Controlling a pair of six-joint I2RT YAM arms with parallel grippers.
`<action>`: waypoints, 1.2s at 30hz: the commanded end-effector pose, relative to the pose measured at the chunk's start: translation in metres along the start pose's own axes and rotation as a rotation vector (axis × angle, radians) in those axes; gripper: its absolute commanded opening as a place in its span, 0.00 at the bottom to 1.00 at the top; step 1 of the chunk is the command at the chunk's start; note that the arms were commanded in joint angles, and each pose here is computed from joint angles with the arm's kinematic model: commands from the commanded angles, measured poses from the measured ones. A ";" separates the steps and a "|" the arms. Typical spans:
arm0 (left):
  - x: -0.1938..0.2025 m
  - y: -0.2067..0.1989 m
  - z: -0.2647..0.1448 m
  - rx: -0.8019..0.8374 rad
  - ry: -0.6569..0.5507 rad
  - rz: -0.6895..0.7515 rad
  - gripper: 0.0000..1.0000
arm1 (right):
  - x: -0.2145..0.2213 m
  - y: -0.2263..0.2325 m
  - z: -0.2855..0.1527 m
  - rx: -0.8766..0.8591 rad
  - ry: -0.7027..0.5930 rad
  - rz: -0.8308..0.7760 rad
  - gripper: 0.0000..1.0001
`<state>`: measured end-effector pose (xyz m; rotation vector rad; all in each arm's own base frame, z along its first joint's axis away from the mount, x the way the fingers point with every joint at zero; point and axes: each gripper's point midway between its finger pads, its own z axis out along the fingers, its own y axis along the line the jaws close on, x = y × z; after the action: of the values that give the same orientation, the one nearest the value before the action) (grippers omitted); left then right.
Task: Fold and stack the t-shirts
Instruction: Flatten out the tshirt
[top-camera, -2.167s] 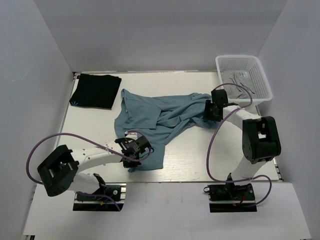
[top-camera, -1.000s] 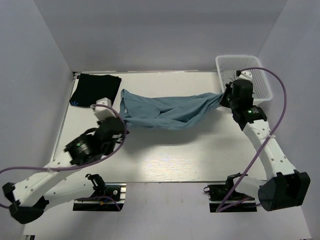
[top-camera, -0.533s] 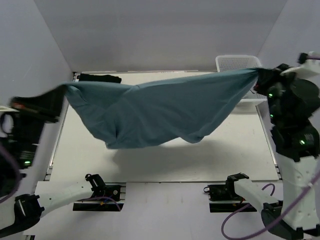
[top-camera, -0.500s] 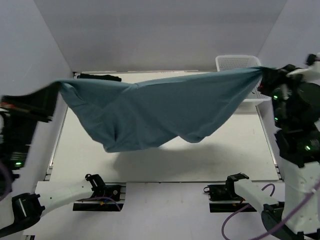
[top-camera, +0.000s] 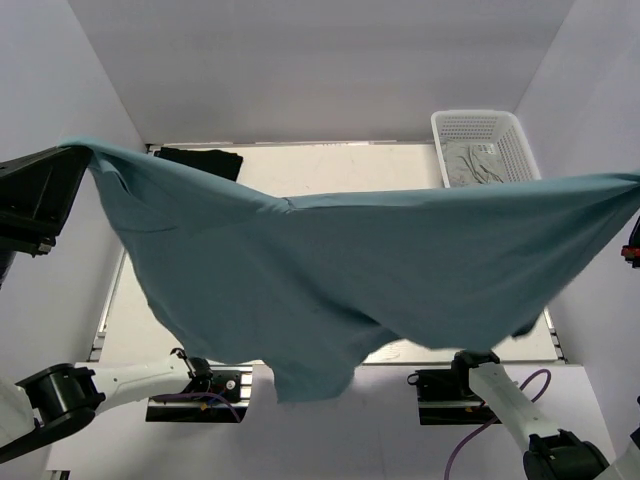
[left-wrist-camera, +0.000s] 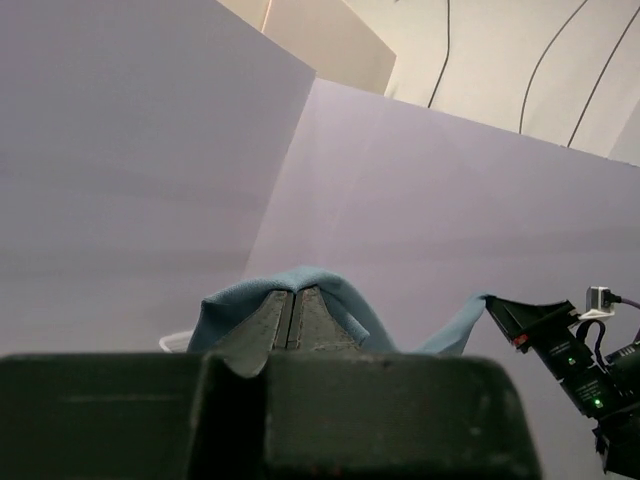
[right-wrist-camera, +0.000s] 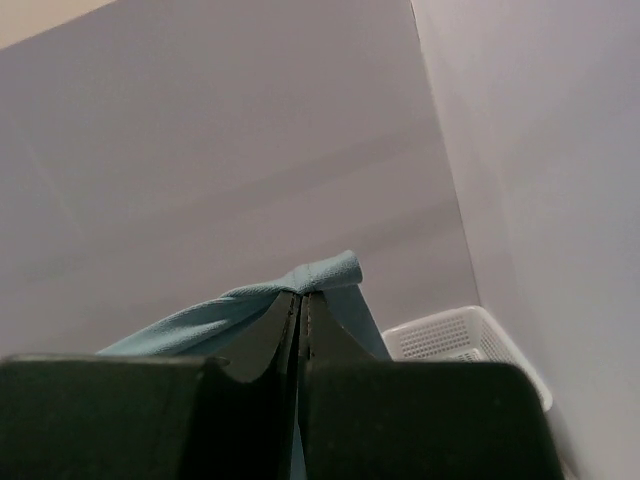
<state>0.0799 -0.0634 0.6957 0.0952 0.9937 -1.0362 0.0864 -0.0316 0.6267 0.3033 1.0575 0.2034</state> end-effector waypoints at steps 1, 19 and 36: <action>-0.009 -0.001 0.003 0.001 -0.037 0.023 0.00 | 0.007 -0.010 0.009 0.060 0.018 -0.054 0.00; 0.270 0.282 0.059 -1.074 0.182 0.674 0.00 | 0.424 -0.043 0.115 0.183 0.712 -0.103 0.00; 0.432 0.562 0.088 -1.294 0.603 0.666 1.00 | 0.573 -0.056 0.209 0.230 0.924 -0.269 0.69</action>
<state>0.6274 -0.0735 0.1295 -0.3186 1.9800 0.5423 0.5397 0.0613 0.1754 0.2970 2.1465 -0.0761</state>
